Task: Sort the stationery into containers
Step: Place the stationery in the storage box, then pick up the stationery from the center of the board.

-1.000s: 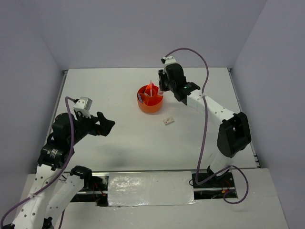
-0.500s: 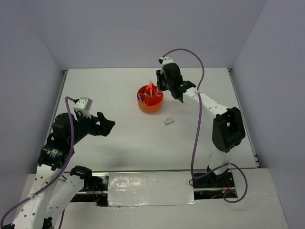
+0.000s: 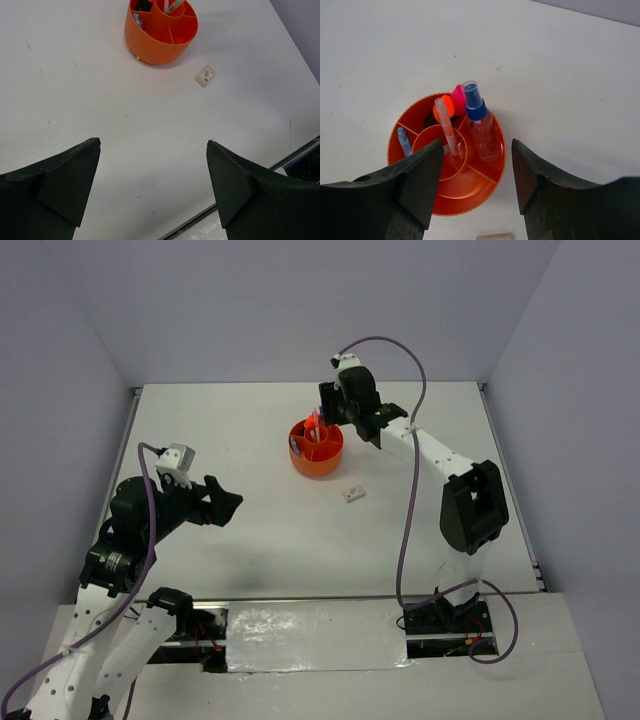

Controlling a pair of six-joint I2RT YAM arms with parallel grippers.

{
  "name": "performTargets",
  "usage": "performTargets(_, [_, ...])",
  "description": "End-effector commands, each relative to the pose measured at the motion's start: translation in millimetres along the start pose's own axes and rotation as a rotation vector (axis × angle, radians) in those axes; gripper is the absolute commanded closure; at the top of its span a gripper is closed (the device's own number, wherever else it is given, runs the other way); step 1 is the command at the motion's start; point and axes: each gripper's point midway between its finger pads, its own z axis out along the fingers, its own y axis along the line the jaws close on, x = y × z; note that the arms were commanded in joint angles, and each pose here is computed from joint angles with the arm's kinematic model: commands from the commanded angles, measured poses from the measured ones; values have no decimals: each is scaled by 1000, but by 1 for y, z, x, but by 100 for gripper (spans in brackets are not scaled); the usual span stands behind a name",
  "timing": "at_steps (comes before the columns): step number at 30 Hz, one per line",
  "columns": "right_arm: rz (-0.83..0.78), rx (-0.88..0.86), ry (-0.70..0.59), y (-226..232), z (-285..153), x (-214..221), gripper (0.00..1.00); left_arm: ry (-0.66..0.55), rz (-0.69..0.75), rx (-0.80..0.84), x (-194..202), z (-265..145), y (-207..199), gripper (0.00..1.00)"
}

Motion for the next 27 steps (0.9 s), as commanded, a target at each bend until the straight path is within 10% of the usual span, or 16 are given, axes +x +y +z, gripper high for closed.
performTargets(1, [20, 17, -67, -5, -16, -33, 36, -31, 12, 37, -8, 2, -7, 1])
performTargets(7, [68, -4, -114, -7, -57, -32, 35, -34, 11, 31, -8, 1, -6, 1])
performTargets(27, [312, 287, 252, -34, -79, 170, 28, -46, 6, 17, -10, 0, -4, 1])
